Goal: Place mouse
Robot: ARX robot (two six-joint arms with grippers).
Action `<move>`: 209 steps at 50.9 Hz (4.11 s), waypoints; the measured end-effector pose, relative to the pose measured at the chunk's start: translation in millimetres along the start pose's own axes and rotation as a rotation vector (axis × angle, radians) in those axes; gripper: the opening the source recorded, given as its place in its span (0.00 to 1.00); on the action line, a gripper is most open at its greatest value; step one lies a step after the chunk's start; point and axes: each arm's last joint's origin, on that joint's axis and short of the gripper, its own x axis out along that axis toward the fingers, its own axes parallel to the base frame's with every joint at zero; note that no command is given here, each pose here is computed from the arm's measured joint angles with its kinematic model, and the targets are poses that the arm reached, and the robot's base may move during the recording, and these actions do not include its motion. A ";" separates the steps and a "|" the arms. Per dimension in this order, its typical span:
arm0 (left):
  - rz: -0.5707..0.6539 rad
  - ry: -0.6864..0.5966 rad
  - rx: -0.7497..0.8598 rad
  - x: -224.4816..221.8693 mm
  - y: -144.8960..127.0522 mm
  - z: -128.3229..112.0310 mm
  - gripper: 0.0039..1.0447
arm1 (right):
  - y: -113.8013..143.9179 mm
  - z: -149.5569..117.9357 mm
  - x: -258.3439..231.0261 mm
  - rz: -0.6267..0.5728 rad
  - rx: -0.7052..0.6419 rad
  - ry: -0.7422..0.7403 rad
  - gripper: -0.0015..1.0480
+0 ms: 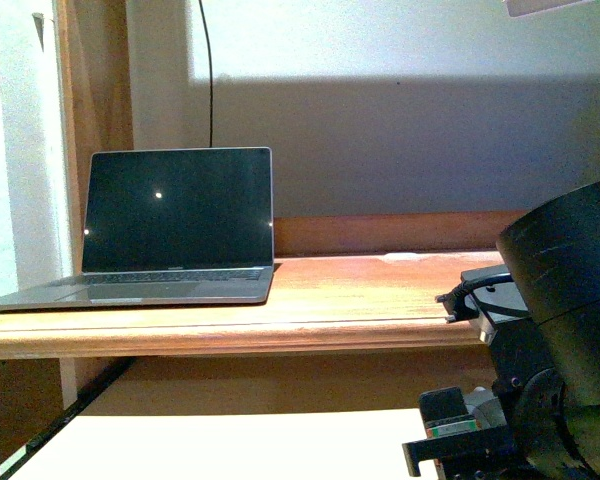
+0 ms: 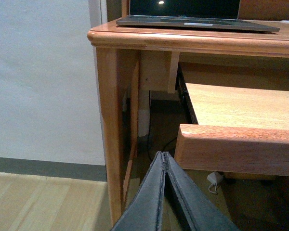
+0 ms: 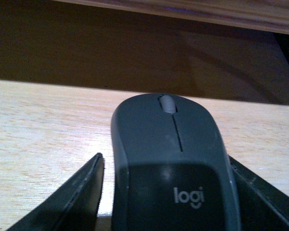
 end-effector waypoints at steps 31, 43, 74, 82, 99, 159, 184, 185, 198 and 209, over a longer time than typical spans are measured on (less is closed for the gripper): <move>0.000 0.000 0.002 0.0 0.0 0.0 0.93 | -15.4 80.5 -69.5 0.080 0.003 -0.198 0.53; 0.000 0.000 0.002 0.0 0.0 0.0 0.93 | 27.0 145.9 -27.6 0.023 0.029 -0.189 0.53; 0.000 0.000 0.002 0.0 0.0 0.0 0.93 | 106.1 151.6 82.0 -0.125 0.086 -0.095 0.55; 0.000 0.000 0.002 0.0 0.0 0.0 0.93 | 110.2 151.1 81.8 -0.089 0.120 -0.096 0.76; 0.000 0.000 0.002 0.0 0.0 0.0 0.93 | 64.6 155.8 62.3 -0.017 0.269 -0.249 0.93; 0.000 0.000 0.002 0.0 0.0 0.0 0.93 | -61.6 -105.9 -89.0 0.473 -0.065 -0.178 0.93; 0.000 0.000 0.002 0.0 0.0 0.0 0.93 | 10.5 -30.1 3.9 0.276 0.008 -0.184 0.93; 0.000 0.000 0.002 0.0 0.0 0.0 0.93 | 13.6 -26.6 9.1 0.270 0.012 -0.181 0.93; 0.000 0.000 0.002 0.0 0.0 0.0 0.93 | 32.0 -0.2 47.4 0.185 0.053 -0.157 0.93; 0.000 0.000 0.002 0.0 0.0 0.0 0.93 | 33.6 1.5 47.3 0.196 0.097 -0.151 0.93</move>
